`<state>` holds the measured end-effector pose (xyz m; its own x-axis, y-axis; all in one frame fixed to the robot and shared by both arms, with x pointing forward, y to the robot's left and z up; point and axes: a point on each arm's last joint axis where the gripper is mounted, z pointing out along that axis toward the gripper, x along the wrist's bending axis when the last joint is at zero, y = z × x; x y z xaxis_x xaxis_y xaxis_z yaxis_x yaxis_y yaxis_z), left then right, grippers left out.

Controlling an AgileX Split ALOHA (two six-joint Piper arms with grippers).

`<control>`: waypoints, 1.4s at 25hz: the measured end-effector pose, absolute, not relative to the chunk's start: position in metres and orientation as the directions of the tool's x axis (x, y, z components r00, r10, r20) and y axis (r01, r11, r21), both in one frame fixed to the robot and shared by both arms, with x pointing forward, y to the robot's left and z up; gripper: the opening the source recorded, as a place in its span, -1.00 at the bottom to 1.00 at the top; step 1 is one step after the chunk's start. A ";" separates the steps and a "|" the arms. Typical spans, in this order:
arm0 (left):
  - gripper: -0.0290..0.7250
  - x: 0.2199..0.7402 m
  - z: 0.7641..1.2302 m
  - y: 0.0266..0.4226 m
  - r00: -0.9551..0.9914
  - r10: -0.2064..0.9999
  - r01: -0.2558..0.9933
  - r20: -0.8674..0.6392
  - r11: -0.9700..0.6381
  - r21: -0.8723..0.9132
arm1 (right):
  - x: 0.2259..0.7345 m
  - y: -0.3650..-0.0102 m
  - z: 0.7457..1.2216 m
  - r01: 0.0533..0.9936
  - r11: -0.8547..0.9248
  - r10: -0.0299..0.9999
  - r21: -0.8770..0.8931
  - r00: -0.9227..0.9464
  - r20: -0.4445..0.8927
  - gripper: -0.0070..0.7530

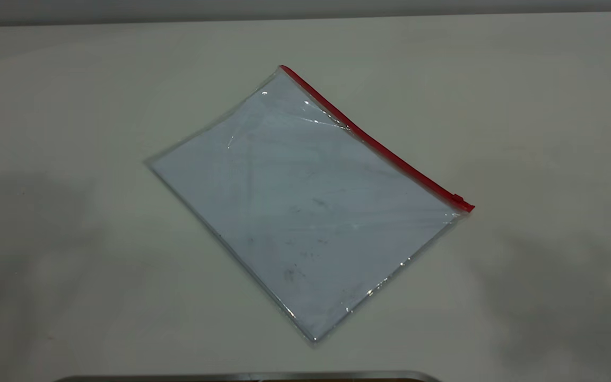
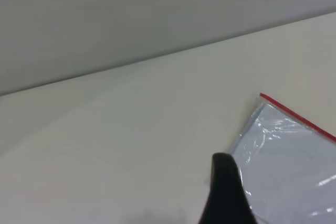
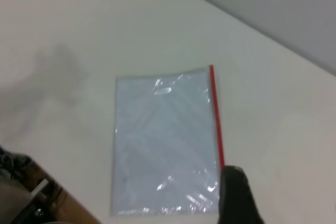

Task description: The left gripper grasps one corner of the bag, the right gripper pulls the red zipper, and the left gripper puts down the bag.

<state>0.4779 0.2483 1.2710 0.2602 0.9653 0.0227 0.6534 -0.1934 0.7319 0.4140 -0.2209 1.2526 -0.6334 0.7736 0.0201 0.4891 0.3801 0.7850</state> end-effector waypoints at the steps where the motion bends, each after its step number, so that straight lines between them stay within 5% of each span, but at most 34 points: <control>1: 0.64 0.464 1.272 0.251 0.258 0.966 0.647 0.019 -0.188 0.739 | 0.399 -0.225 1.252 0.478 0.377 0.773 0.794 -0.634 0.014 0.33; 17: 0.64 0.304 1.128 0.285 0.202 0.979 0.790 -0.035 -0.142 0.597 | 0.249 -0.264 1.129 0.450 0.368 0.774 0.814 -0.633 0.000 0.36; 25: 0.64 0.257 1.055 0.295 0.202 0.979 0.787 -0.036 -0.140 0.601 | 0.234 -0.272 1.058 0.471 0.383 0.796 0.795 -0.605 -0.025 0.36; 35: 0.64 0.249 1.044 0.297 0.205 0.978 0.771 -0.034 -0.140 0.621 | 0.227 -0.289 1.045 0.450 0.334 0.881 0.828 -0.462 -0.104 0.36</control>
